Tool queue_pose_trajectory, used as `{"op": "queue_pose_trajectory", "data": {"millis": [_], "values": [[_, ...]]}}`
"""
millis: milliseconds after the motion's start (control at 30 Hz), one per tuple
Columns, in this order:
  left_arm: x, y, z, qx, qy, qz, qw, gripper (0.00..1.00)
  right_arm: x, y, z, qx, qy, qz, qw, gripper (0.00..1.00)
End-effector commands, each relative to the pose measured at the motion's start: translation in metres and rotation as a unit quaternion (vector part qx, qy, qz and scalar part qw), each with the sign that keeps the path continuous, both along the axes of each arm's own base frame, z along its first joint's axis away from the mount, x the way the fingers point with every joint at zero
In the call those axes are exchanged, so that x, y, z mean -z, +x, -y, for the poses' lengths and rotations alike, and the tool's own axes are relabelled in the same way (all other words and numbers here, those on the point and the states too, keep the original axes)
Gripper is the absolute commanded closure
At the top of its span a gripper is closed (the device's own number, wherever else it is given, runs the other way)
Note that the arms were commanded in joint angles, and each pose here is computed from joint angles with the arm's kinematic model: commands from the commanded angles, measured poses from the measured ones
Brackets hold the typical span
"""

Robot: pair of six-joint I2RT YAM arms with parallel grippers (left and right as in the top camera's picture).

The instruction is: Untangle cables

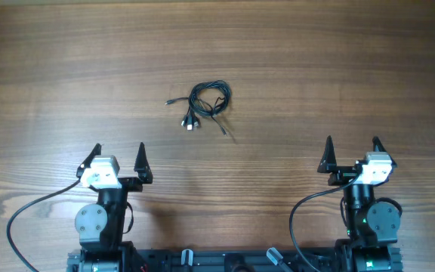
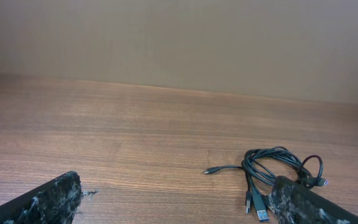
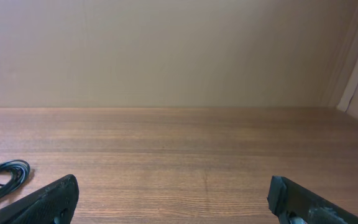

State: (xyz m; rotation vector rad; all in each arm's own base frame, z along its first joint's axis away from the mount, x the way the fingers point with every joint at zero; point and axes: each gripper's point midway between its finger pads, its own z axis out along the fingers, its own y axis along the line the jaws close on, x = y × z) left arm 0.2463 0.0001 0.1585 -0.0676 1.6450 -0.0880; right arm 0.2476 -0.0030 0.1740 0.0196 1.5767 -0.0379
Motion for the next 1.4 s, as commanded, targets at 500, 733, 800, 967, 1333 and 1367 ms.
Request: {"op": "queue_pose_trajectory", "data": {"millis": [500, 733, 800, 967, 1333, 1367], "values": [[0.001, 0.001, -0.001, -0.002, 0.010, 0.002, 1.000, 0.00, -0.004, -0.001, 0.004, 0.010, 0.007, 0.009, 1.000, 0.00], [-0.001, 0.001, -0.001, -0.002, 0.010, 0.006, 1.000, 0.00, -0.004, -0.001, 0.004, 0.010, 0.007, 0.009, 1.000, 0.00], [-0.003, 0.001, -0.001, -0.002, 0.010, 0.010, 1.000, 0.00, -0.004, -0.001, 0.004, 0.010, 0.007, 0.009, 1.000, 0.00], [-0.013, 0.000, 0.004, 0.011, 0.010, 0.022, 1.000, 0.00, -0.004, -0.001, 0.004, 0.011, 0.007, 0.009, 1.000, 0.00], [-0.064, -0.020, 0.025, 0.064, -0.089, 0.014, 0.994, 0.00, -0.004, -0.001, 0.004, 0.011, 0.008, 0.009, 1.000, 0.00], [-0.076, -0.024, 0.025, 0.064, -0.100, 0.015, 0.993, 0.00, -0.004, -0.001, 0.004, 0.011, 0.007, 0.009, 1.000, 0.00]]}}
